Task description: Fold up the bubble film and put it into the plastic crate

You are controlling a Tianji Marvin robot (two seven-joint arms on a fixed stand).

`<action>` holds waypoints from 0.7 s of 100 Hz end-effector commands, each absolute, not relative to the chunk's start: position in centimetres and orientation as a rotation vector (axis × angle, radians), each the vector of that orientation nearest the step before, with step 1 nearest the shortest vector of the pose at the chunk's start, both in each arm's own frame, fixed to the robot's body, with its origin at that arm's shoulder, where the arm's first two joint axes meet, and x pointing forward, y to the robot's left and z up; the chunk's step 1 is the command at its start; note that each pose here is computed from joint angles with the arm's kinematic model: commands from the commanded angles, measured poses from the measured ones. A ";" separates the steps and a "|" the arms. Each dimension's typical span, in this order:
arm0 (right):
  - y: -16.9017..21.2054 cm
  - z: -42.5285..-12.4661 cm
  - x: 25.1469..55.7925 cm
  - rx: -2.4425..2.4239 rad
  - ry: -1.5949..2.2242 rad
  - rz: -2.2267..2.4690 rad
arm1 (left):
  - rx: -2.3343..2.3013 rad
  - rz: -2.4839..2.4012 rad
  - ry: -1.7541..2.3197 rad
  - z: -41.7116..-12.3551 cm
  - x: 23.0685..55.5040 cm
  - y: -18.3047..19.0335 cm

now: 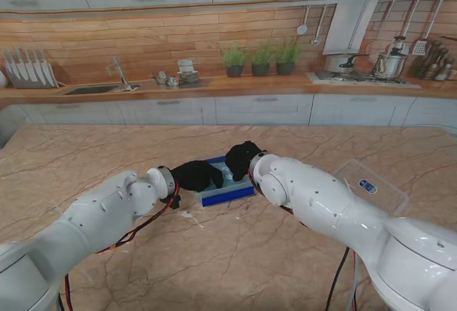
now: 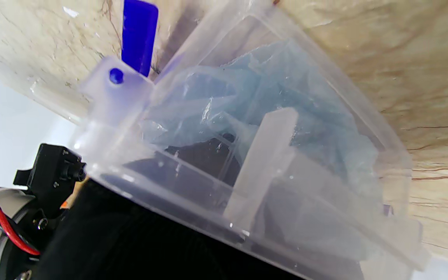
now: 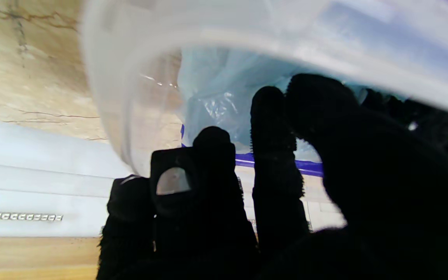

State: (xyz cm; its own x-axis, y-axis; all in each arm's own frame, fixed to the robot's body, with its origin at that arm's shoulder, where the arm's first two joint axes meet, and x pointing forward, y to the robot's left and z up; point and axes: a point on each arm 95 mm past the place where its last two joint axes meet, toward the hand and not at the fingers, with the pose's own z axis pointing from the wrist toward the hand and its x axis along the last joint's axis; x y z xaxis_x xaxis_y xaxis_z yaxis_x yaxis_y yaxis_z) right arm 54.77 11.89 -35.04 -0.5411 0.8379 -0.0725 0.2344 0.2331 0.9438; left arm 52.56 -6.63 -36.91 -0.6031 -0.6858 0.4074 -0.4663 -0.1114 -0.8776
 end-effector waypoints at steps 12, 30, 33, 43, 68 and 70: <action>11.6 -36.0 53.9 1.003 1.910 1.337 | -1.235 -1.816 1.964 -36.9 52.4 -6.5; 11.5 -35.0 54.1 0.995 1.846 1.404 | -1.148 -1.858 1.921 -36.2 52.4 -6.8; 11.5 -34.9 54.1 0.994 1.839 1.409 | -1.134 -1.871 1.904 -36.1 52.3 -6.8; 11.4 -34.7 54.2 1.003 1.817 1.421 | -1.096 -1.890 1.879 -35.9 52.1 -7.0; 11.4 -34.2 54.1 1.009 1.782 1.448 | -1.078 -1.957 1.785 -35.0 51.8 -7.0; 11.4 -34.1 54.1 1.009 1.780 1.449 | -1.071 -1.958 1.783 -34.9 51.8 -7.0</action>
State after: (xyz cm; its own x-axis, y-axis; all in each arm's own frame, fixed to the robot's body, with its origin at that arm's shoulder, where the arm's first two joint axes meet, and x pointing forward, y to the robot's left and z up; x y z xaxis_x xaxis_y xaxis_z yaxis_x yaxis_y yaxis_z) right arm 54.27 11.09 -34.27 -0.5080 0.8613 0.0000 0.1809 0.1067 0.9777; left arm 52.10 -6.68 -35.00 -0.6747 -0.6580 0.3344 -0.2765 -0.1947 -0.9411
